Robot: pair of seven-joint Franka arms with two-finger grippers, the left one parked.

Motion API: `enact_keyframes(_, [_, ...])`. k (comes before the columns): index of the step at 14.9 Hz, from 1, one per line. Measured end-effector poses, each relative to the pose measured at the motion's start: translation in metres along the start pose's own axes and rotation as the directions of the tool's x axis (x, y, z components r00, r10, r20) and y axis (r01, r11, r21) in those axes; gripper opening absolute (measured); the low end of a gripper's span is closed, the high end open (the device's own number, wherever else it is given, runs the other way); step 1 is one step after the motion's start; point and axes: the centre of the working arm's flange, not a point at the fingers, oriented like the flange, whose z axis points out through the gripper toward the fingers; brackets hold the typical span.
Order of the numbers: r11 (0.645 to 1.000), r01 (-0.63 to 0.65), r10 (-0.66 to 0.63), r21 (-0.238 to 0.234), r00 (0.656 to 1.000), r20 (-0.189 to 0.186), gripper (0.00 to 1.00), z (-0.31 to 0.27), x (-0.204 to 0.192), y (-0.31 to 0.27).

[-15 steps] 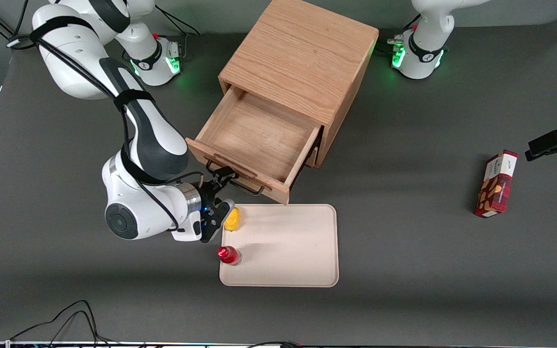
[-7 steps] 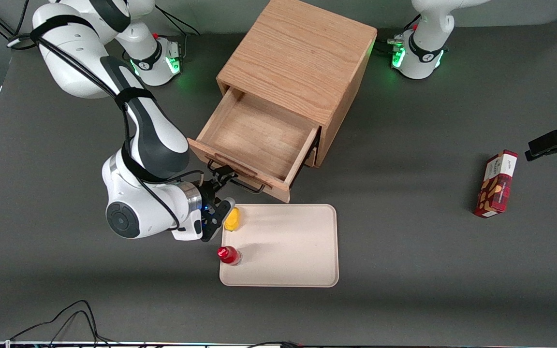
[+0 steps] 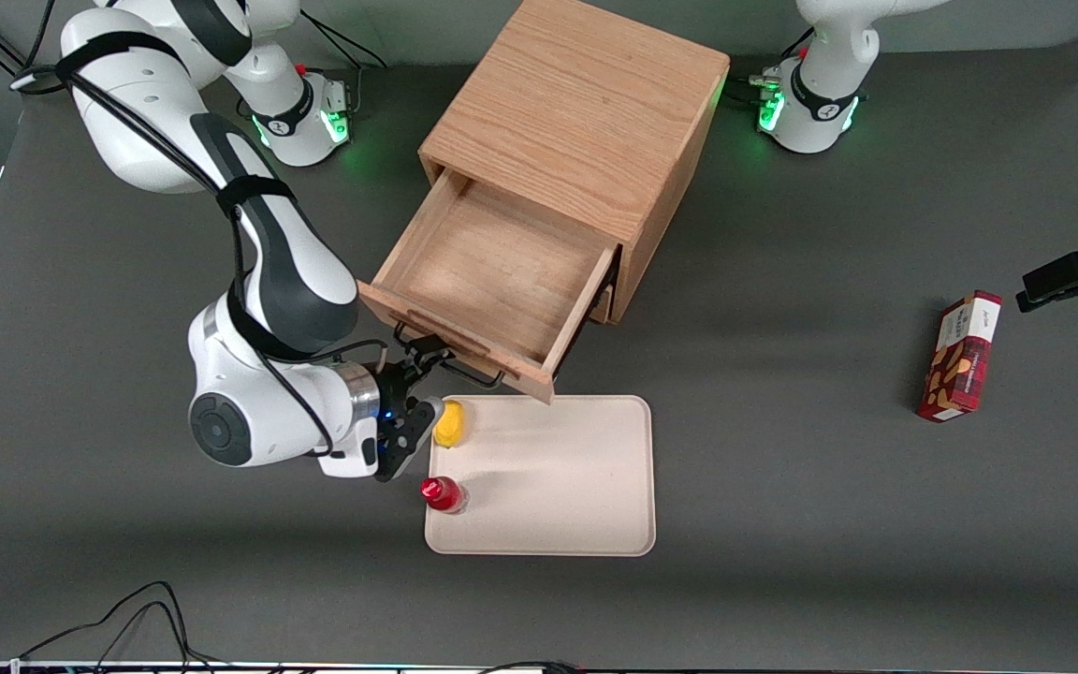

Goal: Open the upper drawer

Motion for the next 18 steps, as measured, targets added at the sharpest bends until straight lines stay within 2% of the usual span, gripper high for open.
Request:
enact_keyframes(2, [1.0,-0.013,0.013,-0.023,1.0,-0.026,1.0,-0.013,-0.001,0.009])
enact_keyframes(7, [0.999,-0.017,0.014,-0.041,0.998,-0.053,1.0,-0.029,-0.001,0.012])
enact_keyframes(9, [0.997,-0.024,0.017,-0.072,0.996,-0.09,1.0,-0.052,-0.002,0.015])
enact_keyframes(10, [0.992,-0.037,0.024,-0.121,0.994,-0.111,1.0,-0.073,-0.008,0.019])
enact_keyframes(12, [0.961,-0.069,0.033,-0.267,0.99,-0.135,1.0,-0.128,-0.029,0.024])
enact_keyframes(13, [0.944,-0.079,0.032,-0.322,0.989,-0.147,1.0,-0.155,-0.04,0.018])
enact_keyframes(16, [0.891,-0.128,0.057,-0.436,0.983,-0.173,1.0,-0.22,-0.073,-0.02])
enact_keyframes(18, [0.863,-0.221,0.132,-0.454,0.967,-0.22,1.0,-0.254,-0.101,-0.055])
